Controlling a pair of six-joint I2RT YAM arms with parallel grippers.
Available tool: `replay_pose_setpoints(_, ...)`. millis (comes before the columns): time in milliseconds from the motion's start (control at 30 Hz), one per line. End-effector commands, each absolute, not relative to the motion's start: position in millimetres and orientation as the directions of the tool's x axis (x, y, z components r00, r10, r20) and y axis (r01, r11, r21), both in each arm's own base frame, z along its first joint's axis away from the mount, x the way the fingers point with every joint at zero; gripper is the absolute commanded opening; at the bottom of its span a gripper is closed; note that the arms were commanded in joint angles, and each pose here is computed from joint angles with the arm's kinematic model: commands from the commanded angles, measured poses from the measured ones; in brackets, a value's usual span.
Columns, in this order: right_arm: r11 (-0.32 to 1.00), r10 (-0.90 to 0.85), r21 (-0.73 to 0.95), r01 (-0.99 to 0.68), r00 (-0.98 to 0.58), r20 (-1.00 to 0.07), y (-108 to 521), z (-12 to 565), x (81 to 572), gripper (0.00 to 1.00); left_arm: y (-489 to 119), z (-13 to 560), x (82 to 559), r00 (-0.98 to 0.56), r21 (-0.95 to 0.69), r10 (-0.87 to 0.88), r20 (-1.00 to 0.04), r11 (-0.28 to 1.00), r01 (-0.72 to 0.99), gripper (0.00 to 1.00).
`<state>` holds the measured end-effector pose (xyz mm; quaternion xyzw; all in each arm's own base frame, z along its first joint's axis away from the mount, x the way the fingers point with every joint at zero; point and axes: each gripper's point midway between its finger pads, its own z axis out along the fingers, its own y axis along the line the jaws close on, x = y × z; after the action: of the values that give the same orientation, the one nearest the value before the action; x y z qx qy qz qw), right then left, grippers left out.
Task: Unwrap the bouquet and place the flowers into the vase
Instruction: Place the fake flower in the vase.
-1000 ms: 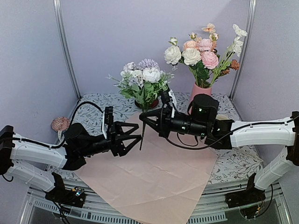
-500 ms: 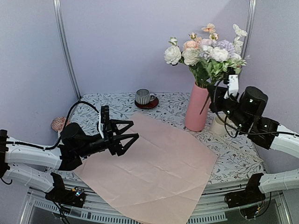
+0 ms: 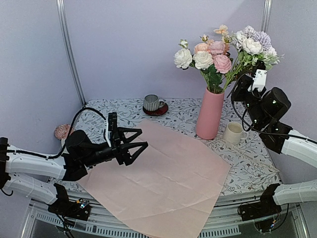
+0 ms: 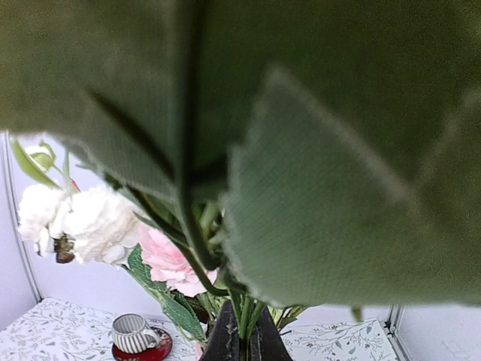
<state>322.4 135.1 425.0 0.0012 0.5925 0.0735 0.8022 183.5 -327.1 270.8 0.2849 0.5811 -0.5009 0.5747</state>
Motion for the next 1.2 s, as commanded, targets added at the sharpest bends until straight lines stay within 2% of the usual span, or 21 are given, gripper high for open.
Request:
replay_pose_setpoints(0,0.990,0.132,0.105,-0.090,0.408,-0.903,128,460,328,0.02,-319,282,182,-0.164,-0.258,-0.278,-0.946,0.346,0.902,0.83)
replay_pose_setpoints(233,0.989,0.146,0.122,-0.084,0.410,-0.900,125,455,350,0.02,-308,279,182,-0.166,-0.268,-0.285,-0.944,0.373,0.888,0.83)
replay_pose_setpoints(500,0.975,0.211,0.163,-0.151,0.394,-0.895,124,444,374,0.02,-306,280,183,-0.163,-0.269,-0.286,-0.944,0.383,0.884,0.83)
replay_pose_setpoints(1167,0.958,0.235,0.160,-0.239,0.326,-0.916,139,403,410,0.02,-303,280,184,-0.160,-0.268,-0.285,-0.945,0.399,0.877,0.83)
